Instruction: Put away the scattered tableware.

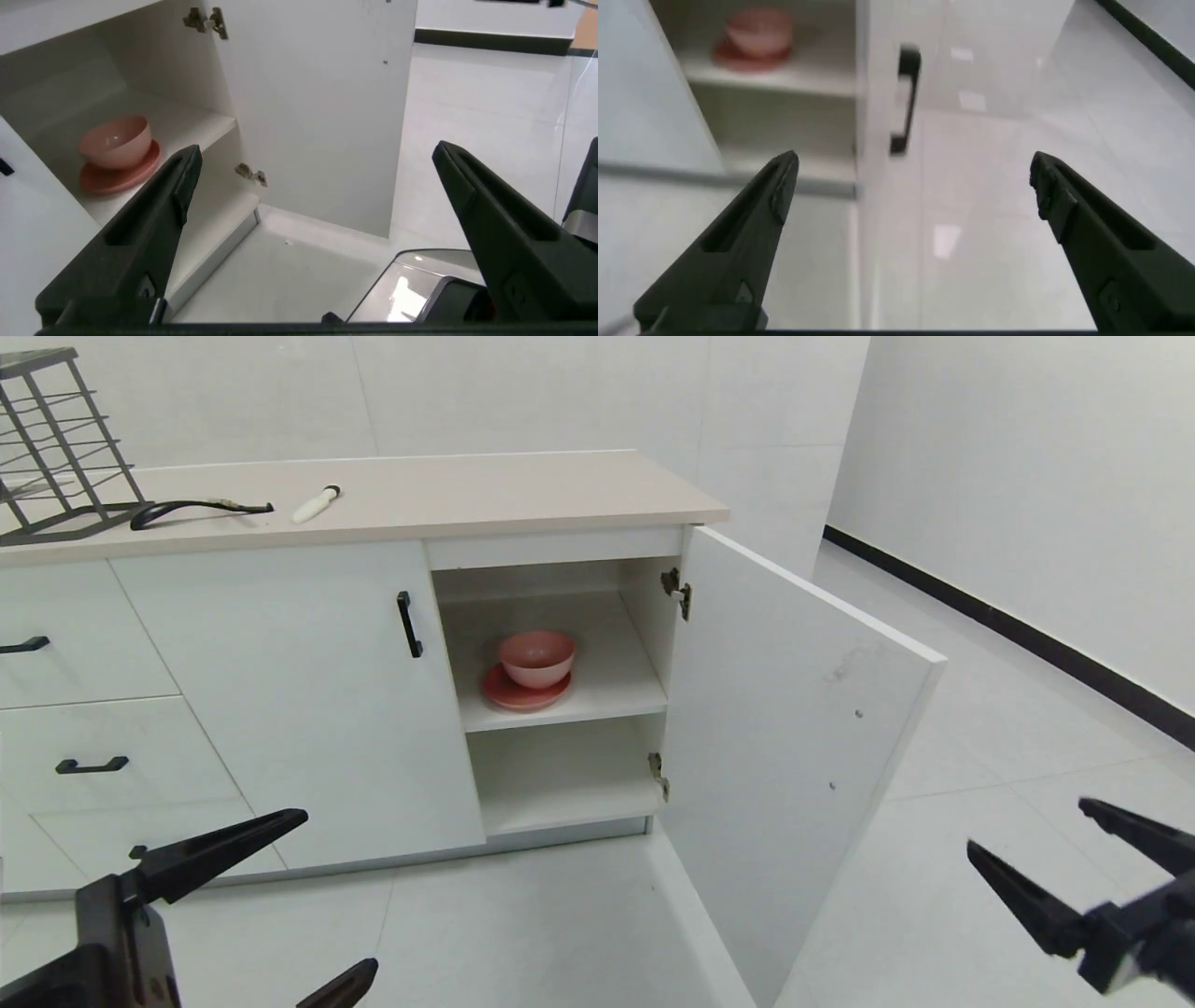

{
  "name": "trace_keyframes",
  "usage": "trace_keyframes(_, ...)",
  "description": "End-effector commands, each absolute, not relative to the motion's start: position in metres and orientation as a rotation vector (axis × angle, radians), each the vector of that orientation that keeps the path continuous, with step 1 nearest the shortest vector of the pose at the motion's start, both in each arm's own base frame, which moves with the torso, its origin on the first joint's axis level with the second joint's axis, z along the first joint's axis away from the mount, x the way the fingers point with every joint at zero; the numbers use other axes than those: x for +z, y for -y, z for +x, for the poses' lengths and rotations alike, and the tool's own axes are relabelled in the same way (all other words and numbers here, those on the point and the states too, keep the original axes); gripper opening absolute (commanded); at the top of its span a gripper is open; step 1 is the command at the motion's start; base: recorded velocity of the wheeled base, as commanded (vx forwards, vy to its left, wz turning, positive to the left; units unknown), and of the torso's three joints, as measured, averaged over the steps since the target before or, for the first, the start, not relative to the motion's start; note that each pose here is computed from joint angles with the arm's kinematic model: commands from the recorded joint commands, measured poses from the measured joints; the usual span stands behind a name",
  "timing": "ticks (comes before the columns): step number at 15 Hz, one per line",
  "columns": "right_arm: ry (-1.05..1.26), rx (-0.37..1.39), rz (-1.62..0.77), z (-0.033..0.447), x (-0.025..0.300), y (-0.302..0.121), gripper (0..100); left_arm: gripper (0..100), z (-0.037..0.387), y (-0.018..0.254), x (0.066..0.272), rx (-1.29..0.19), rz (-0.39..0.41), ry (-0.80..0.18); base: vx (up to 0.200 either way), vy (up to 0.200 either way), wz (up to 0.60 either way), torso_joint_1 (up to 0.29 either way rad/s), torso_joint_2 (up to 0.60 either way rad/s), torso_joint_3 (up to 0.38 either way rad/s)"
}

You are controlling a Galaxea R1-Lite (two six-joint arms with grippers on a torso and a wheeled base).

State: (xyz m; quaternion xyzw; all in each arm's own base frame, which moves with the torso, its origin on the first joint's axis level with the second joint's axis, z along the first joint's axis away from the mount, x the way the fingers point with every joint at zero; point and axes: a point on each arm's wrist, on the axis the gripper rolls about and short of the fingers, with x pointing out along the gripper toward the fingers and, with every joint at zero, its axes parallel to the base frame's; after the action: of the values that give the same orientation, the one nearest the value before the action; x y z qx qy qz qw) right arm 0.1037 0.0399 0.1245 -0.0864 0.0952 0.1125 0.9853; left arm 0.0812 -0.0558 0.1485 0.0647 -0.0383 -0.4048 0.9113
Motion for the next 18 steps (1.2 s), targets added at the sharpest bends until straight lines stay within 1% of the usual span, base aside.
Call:
trace_keyframes(1, -0.223, 0.226, -0.393, 0.050, 0.119, -0.015, 100, 100, 0.081, 0.056, 0.149, -0.835, 0.132, 0.080, 0.000, 0.000, 0.00, 0.000, 0.00, 0.000)
trace_keyframes(2, -0.244, 0.225, -0.416, 0.043, 0.113, -0.012, 100, 100, 0.081, 0.056, 0.149, -0.834, 0.130, 0.083, 0.000, 0.000, 0.00, 0.000, 0.00, 0.000)
trace_keyframes(4, -0.132, 0.176, -0.385, 0.022, 0.106, -0.003, 100, 100, 0.081, 0.056, 0.150, -0.834, 0.128, 0.087, 0.000, 0.000, 0.00, 0.000, 0.00, 0.000)
trace_keyframes(6, -0.008, -0.003, -0.345, -0.004, 0.099, 0.005, 100, 100, 0.081, 0.055, 0.149, -0.831, 0.126, 0.080, 0.000, 0.000, 0.00, 0.000, 0.00, 0.000)
trace_keyframes(8, 0.015, -0.139, -0.334, -0.015, 0.091, 0.005, 100, 100, 0.082, 0.054, 0.147, -0.813, 0.115, 0.058, 0.000, 0.000, 0.00, 0.000, 0.00, 0.000)
trace_keyframes(10, 0.008, -0.194, -0.298, -0.019, 0.086, 0.004, 100, 100, 0.078, 0.049, 0.148, -0.787, 0.088, 0.056, 0.000, 0.000, 0.00, 0.000, 0.00, 0.000)
trace_keyframes(11, 0.022, -0.192, -0.268, -0.020, 0.085, 0.004, 100, 100, 0.075, 0.046, 0.148, -0.775, 0.086, 0.056, 0.000, 0.000, 0.00, 0.000, 0.00, 0.000)
trace_keyframes(12, 0.030, -0.187, -0.214, -0.021, 0.085, 0.004, 100, 100, 0.066, 0.037, 0.148, -0.720, 0.082, 0.070, 0.000, 0.000, 0.00, 0.000, 0.00, 0.000)
trace_keyframes(13, 0.056, -0.183, -0.149, -0.023, 0.084, 0.004, 100, 100, 0.052, 0.026, 0.148, -0.642, 0.073, 0.105, 0.000, 0.000, 0.00, 0.000, 0.00, 0.000)
trace_keyframes(14, 0.055, -0.181, -0.127, -0.023, 0.084, 0.004, 100, 100, 0.045, 0.022, 0.147, -0.603, 0.072, 0.124, 0.000, 0.000, 0.00, 0.000, 0.00, 0.000)
trace_keyframes(15, 0.058, -0.181, -0.103, -0.023, 0.083, 0.004, 100, 100, 0.024, 0.011, 0.142, -0.477, 0.080, 0.182, 0.000, 0.000, 0.00, 0.000, 0.00, 0.000)
trace_keyframes(16, 0.058, -0.179, -0.088, -0.023, 0.083, 0.004, 100, 100, 0.012, 0.008, 0.136, -0.415, 0.086, 0.203, 0.000, 0.000, 0.00, 0.000, 0.00, 0.000)
trace_keyframes(17, 0.051, -0.177, -0.029, -0.023, 0.082, 0.004, 100, 100, -0.010, 0.006, 0.117, -0.338, 0.096, 0.207, 0.000, 0.000, 0.00, 0.000, 0.00, 0.000)
trace_keyframes(18, 0.051, -0.176, 0.027, -0.023, 0.081, 0.004, 100, 100, -0.025, 0.007, 0.100, -0.298, 0.104, 0.217, 0.000, 0.000, 0.00, 0.000, 0.00, 0.000)
